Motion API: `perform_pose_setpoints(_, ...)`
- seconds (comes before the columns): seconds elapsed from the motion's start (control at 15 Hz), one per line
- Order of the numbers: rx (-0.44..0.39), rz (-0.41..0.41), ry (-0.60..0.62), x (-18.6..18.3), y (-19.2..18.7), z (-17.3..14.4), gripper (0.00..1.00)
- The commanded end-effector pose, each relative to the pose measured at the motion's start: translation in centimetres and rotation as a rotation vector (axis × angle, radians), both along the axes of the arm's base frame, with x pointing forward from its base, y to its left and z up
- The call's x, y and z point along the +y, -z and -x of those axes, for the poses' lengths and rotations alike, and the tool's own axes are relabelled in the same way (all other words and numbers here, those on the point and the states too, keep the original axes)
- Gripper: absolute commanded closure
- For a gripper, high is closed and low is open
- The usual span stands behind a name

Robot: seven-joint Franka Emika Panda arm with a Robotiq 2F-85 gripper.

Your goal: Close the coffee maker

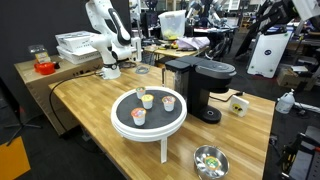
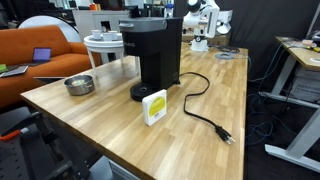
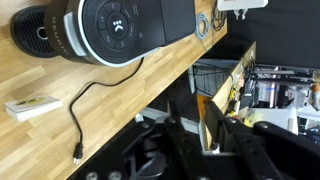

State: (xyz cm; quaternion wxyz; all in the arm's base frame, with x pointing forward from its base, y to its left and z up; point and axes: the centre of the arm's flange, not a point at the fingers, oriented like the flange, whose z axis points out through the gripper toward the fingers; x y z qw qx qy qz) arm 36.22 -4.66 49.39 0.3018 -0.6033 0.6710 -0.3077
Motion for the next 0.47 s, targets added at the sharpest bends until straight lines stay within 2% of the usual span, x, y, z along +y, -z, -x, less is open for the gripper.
perform_pose_setpoints(0.0,0.006,-0.002,0.0,-0.04,0.26,-0.11,0.63)
perform_pose_setpoints(0.4,0.01,-0.003,0.001,-0.07,0.43,-0.22,0.63)
